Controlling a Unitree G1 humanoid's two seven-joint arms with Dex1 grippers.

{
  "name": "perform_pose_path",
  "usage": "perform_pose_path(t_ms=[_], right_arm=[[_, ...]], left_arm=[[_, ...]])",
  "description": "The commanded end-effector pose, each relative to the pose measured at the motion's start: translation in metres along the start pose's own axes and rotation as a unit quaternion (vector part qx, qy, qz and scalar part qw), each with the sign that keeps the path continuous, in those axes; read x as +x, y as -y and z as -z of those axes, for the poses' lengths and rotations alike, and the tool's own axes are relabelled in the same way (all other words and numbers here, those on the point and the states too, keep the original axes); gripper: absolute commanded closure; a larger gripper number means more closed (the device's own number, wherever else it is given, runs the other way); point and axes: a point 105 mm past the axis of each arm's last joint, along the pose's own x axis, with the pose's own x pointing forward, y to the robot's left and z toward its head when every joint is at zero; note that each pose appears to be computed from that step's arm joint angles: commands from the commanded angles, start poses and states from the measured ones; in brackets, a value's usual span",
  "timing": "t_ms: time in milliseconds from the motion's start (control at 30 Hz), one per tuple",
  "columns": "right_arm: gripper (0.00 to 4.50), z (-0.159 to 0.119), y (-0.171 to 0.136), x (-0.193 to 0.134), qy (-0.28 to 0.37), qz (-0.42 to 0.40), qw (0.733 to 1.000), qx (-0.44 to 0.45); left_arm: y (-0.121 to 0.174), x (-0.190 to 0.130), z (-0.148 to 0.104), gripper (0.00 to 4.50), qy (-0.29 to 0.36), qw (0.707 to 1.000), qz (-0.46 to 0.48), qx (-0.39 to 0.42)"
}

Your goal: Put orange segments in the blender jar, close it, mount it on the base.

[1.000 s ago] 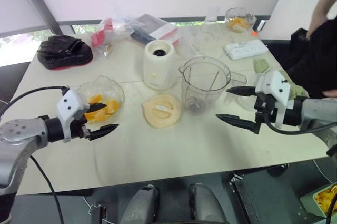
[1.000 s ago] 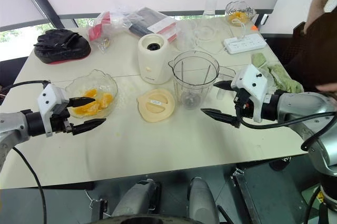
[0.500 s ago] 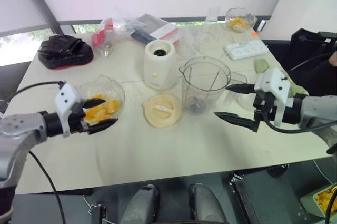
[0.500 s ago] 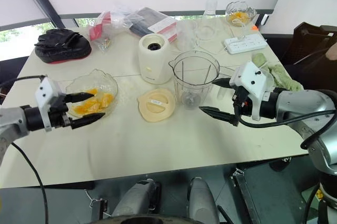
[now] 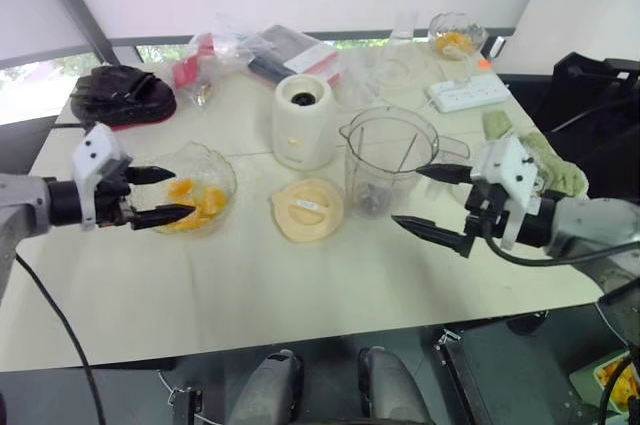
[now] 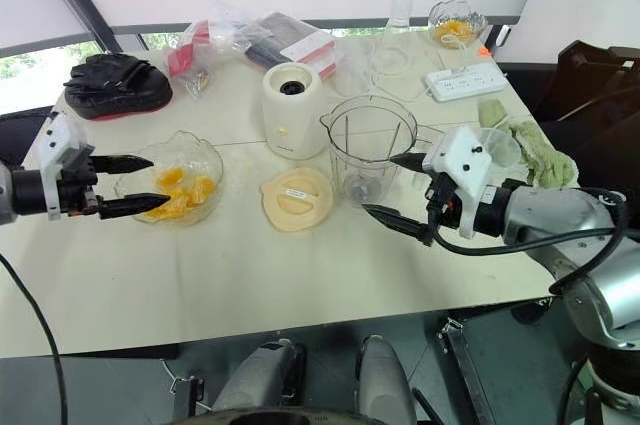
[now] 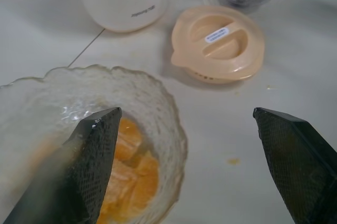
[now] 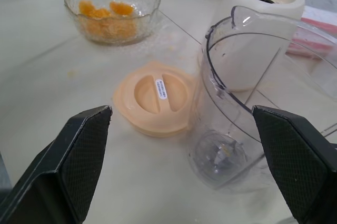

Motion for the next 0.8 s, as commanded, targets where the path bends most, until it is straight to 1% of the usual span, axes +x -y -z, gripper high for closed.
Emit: perform_pose_path(t_ms=[33, 100, 200, 300, 567, 633, 733, 800], right_arm=[[0.03, -0.010, -0.008, 0.002, 0.020, -0.001, 1.000, -0.014], [0.03, -0.009, -0.010, 0.004, 0.023, -0.002, 1.000, -0.012], [0.03, -0.009, -0.014, 0.007, 0.027, -0.003, 1.000, -0.009], [0.03, -0.007, -0.012, 0.008, 0.024, 0.002, 1.000, -0.011], [0.03, -0.003, -0.013, 0.009, 0.016, 0.008, 1.000, -0.013], [0.03, -0.003, -0.014, 0.009, 0.016, 0.008, 1.000, -0.012], [0.03, -0.002, -0.014, 0.010, 0.013, 0.011, 1.000, -0.014], [0.03, -0.001, -0.014, 0.010, 0.013, 0.011, 1.000, -0.014]], left_arm=[[-0.011, -0.005, 0.003, 0.32, -0.018, 1.000, 0.000, 0.015], [-0.021, -0.002, 0.010, 0.32, -0.027, 0.999, -0.011, 0.015], [-0.042, 0.014, 0.025, 0.32, -0.045, 0.998, -0.042, 0.017], [-0.056, 0.029, 0.037, 0.32, -0.056, 0.996, -0.068, -0.008], [-0.061, 0.080, 0.059, 0.32, -0.075, 0.993, -0.077, -0.057], [-0.062, 0.088, 0.063, 0.32, -0.079, 0.991, -0.084, -0.070], [-0.061, 0.100, 0.077, 0.32, -0.100, 0.984, -0.095, -0.114], [-0.061, 0.103, 0.079, 0.32, -0.102, 0.982, -0.100, -0.125]])
